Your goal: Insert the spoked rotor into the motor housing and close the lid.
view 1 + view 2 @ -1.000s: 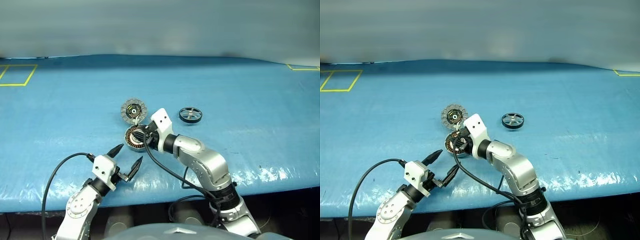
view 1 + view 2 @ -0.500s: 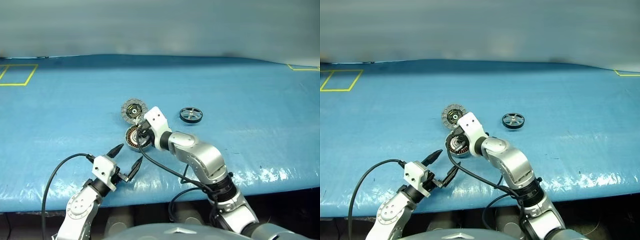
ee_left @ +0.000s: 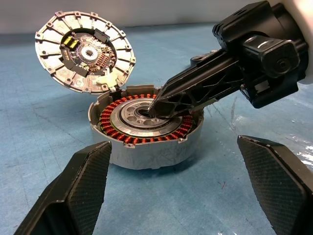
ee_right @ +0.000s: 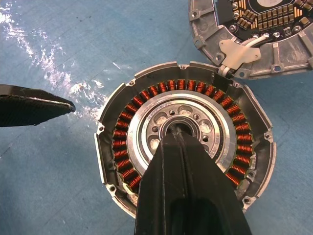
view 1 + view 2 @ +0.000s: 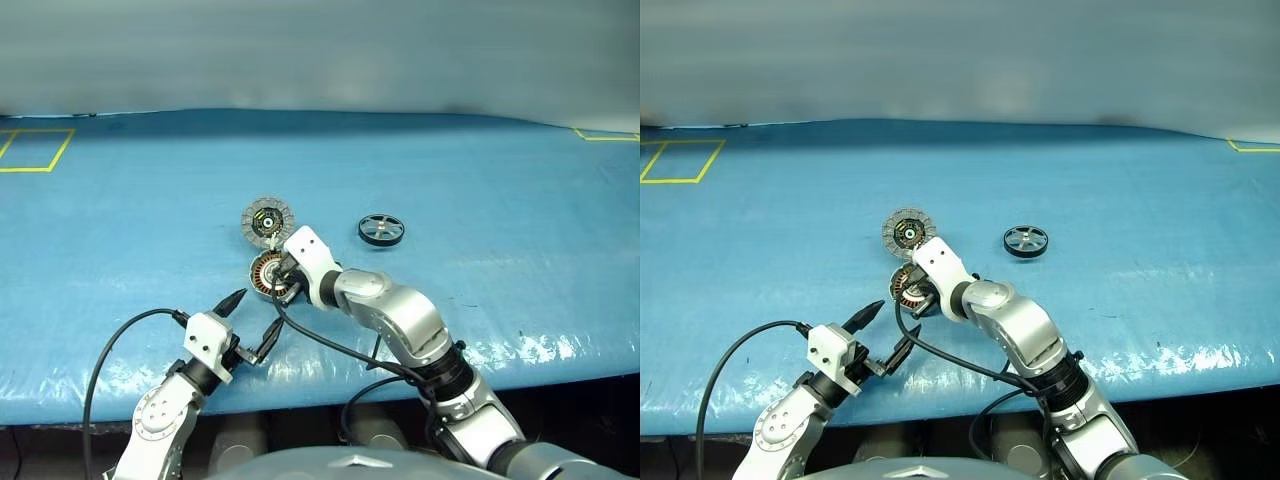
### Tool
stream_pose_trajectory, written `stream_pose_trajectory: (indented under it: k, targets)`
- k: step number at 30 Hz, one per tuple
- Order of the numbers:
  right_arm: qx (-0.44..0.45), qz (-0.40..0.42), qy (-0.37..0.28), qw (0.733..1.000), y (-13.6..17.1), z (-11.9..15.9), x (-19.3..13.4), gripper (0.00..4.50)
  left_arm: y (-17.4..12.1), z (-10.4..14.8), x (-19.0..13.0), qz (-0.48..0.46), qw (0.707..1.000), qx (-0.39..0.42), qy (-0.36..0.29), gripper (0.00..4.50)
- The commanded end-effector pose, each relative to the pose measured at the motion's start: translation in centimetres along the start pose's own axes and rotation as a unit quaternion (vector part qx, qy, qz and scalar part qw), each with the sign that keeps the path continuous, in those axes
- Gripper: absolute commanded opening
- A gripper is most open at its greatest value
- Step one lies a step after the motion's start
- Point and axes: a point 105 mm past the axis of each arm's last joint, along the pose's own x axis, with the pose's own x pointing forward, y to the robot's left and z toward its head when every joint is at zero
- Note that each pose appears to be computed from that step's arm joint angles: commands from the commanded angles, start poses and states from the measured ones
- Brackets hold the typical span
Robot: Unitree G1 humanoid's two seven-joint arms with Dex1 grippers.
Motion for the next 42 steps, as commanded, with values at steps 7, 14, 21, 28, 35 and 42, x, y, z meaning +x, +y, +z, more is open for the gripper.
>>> stream_pose_trajectory:
  k: [7, 14, 21, 28, 35, 42]
  targets:
    - [-0.005, 0.008, -0.016, 1.000, 0.5, 0.8, 0.6, 0.02, -0.4, 0.7, 0.1, -0.004, 1.000, 0.003, -0.018, 4.50]
    - [-0.011, 0.012, -0.004, 1.000, 0.6, 0.5, 0.9, 0.02, -0.3, 0.7, 0.2, 0.000, 1.000, 0.002, -0.020, 4.50]
    - [0.002, 0.027, -0.059, 0.998, 0.2, 2.7, -1.0, 0.02, -0.3, 0.8, 0.3, -0.001, 1.000, 0.003, -0.023, 4.50]
    - [-0.009, -0.007, -0.127, 0.992, -3.8, 5.7, -5.4, 0.02, -0.1, 0.9, 0.4, -0.006, 1.000, 0.009, -0.021, 4.50]
    - [-0.011, -0.182, -0.035, 0.983, -13.9, 2.7, -8.9, 0.02, -0.1, 0.8, 0.7, -0.016, 1.000, 0.008, -0.021, 4.50]
    - [0.025, -0.260, -0.022, 0.965, -17.0, 1.8, -9.9, 1.89, -0.2, 0.5, 0.6, -0.014, 1.000, 0.003, -0.019, 4.50]
